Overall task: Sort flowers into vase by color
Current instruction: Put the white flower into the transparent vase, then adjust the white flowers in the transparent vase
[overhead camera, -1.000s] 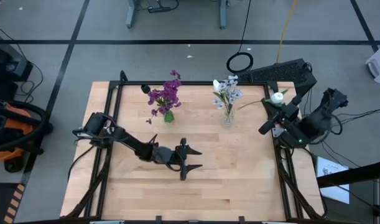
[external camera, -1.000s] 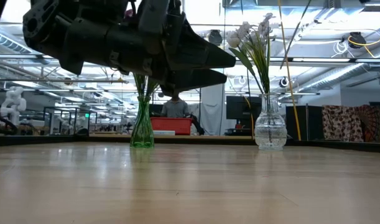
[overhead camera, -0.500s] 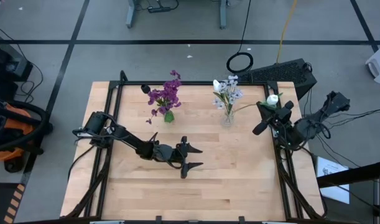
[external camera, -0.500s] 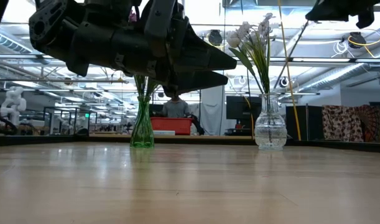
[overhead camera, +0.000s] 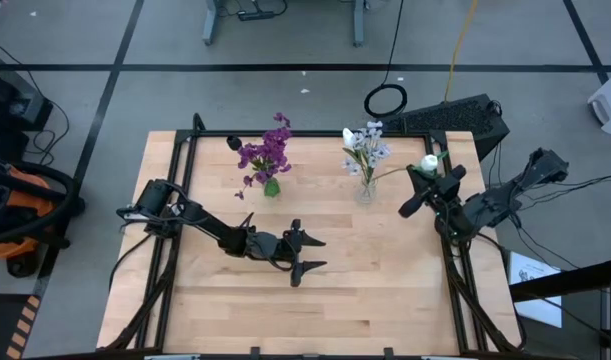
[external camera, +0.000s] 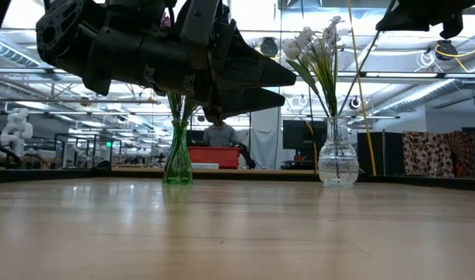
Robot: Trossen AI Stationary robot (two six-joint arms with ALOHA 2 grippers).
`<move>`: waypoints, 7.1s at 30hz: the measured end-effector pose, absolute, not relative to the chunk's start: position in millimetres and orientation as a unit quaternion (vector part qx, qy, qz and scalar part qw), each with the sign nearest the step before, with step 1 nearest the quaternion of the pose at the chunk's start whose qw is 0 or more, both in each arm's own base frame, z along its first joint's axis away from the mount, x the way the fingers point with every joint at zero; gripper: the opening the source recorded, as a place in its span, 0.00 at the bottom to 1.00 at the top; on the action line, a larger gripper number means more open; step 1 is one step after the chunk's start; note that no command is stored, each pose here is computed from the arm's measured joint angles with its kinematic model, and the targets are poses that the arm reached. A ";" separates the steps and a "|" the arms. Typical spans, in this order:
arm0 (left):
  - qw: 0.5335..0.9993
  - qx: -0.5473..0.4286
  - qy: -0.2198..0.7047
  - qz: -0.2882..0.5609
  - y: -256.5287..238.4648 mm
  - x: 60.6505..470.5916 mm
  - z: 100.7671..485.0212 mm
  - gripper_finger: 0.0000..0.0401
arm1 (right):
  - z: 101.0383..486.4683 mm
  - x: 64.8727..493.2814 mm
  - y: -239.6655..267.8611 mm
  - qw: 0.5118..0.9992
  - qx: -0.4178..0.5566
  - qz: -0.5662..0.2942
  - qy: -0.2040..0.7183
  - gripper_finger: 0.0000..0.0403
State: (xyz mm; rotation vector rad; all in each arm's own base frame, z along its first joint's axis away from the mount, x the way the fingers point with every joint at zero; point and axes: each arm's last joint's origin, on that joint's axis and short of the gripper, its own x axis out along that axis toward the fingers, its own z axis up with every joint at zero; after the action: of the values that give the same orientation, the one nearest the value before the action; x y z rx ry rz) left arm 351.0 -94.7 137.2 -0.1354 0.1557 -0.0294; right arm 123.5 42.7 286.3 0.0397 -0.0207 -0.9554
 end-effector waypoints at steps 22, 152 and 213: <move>0.995 -0.055 0.078 -0.016 -94.8 351.0 137.1 0.65 | 274.2 137.3 50.4 0.886 0.012 -0.463 -0.002 0.00; 0.991 -0.100 0.058 -0.073 -126.4 341.7 142.3 0.65 | 218.2 120.5 67.1 0.906 0.293 -0.168 0.257 0.59; 0.993 0.007 0.114 0.030 -127.3 290.2 226.7 0.65 | 233.1 213.7 6.7 0.866 -0.073 -0.487 0.089 0.30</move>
State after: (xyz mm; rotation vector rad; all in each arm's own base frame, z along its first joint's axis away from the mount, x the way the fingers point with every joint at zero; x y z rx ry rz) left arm 290.2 -127.3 226.7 0.0144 0.2285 0.0595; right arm 213.7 6.7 233.1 -0.1521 0.1867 -1.0208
